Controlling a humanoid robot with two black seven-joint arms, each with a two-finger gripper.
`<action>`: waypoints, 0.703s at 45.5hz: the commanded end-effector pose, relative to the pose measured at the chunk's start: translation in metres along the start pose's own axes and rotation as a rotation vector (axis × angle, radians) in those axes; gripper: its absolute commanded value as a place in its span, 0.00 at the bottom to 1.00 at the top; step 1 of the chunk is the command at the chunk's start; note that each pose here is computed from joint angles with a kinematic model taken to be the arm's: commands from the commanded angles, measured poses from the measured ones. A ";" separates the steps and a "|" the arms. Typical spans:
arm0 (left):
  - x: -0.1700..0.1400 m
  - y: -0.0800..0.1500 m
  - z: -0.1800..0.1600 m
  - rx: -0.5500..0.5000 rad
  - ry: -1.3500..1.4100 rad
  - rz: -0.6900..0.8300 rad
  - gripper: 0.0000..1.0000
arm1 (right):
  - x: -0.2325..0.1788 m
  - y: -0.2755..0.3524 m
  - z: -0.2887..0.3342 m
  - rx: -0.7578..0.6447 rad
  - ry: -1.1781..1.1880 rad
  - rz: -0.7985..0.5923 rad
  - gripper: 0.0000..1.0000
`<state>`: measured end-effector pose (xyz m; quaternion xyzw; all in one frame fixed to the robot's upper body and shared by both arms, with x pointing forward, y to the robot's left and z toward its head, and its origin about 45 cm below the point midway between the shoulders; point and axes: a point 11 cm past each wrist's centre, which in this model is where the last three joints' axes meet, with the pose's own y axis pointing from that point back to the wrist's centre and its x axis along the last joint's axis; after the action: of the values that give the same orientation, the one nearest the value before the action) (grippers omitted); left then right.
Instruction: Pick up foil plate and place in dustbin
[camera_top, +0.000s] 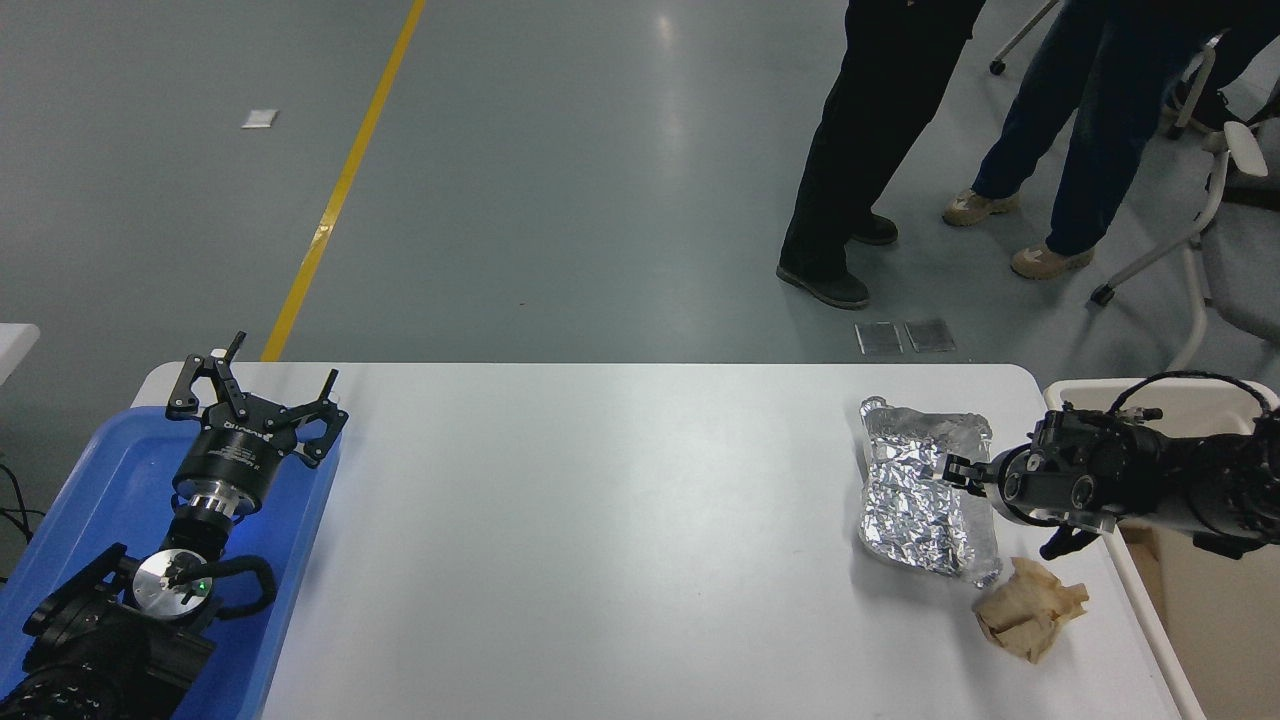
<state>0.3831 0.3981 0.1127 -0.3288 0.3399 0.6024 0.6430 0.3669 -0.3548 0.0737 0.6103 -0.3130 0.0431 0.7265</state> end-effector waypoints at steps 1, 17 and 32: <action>0.000 0.000 0.000 0.000 0.000 0.000 0.99 | -0.011 -0.015 -0.004 0.006 -0.056 0.016 0.71; 0.000 0.000 0.001 -0.001 -0.001 0.000 0.99 | -0.011 -0.020 0.006 -0.017 -0.065 0.032 0.43; 0.000 0.000 0.000 0.000 0.000 0.000 0.99 | -0.025 -0.020 0.004 -0.011 -0.068 -0.010 0.00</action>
<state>0.3831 0.3981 0.1127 -0.3289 0.3399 0.6024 0.6430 0.3606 -0.3602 0.0481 0.6025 -0.3403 0.0272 0.7214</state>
